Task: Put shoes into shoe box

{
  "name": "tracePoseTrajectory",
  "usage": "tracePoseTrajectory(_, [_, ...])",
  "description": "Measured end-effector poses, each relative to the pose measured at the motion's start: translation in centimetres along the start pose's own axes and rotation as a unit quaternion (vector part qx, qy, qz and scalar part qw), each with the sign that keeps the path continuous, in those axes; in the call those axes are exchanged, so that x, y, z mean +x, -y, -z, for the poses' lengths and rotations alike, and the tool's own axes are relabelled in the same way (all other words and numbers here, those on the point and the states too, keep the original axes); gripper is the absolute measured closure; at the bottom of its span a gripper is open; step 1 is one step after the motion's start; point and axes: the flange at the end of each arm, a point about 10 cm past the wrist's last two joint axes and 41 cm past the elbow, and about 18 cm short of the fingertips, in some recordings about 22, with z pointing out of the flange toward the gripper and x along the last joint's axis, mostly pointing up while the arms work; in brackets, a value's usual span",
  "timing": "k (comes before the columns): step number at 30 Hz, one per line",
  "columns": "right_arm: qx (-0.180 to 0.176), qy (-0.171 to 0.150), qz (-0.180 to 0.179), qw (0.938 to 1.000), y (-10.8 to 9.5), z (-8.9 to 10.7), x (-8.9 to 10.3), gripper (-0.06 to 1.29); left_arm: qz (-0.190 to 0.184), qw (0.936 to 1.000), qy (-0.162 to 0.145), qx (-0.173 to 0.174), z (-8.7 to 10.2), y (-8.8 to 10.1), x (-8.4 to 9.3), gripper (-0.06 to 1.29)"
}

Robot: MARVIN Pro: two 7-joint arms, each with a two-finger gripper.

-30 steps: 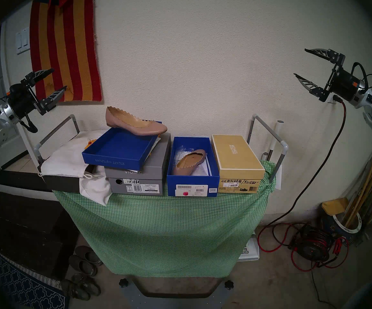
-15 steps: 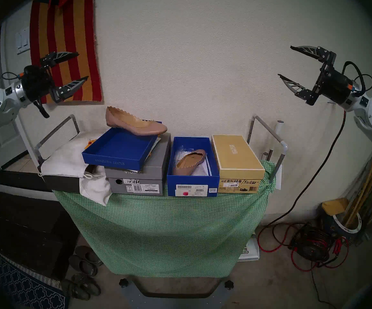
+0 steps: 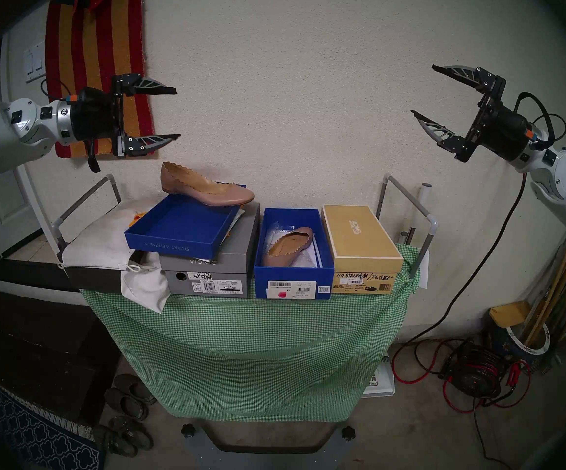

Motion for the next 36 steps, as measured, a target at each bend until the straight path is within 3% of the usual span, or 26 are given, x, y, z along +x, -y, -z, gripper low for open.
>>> tracePoseTrajectory(6, [-0.003, -0.006, 0.0, 1.0, 0.3, -0.3, 0.4, 0.06, -0.004, 0.9983, 0.043, -0.039, -1.2, 0.4, -0.9, -0.02])
tracePoseTrajectory(13, [-0.004, -0.01, 0.002, 0.9999, 0.7, -0.6, 0.6, 0.06, -0.005, 0.9916, 0.104, -0.076, -1.9, 0.9, -2.5, -0.02])
tracePoseTrajectory(18, [-0.006, -0.012, 0.005, 0.9999, 0.9, -0.7, 0.8, 0.06, -0.004, 0.9819, 0.149, -0.118, -2.8, 0.7, -3.7, -0.02])
tracePoseTrajectory(25, [-0.01, -0.014, 0.009, 0.9998, 1.0, -0.9, 1.0, 0.06, -0.009, 0.967, 0.187, -0.173, -3.9, 0.4, -4.2, -0.02])
tracePoseTrajectory(36, [-0.02, -0.016, 0.018, 0.9995, 1.3, -1.1, 1.1, 0.06, -0.032, 0.943, 0.245, -0.223, -3.7, 2.8, -3.5, -0.02])
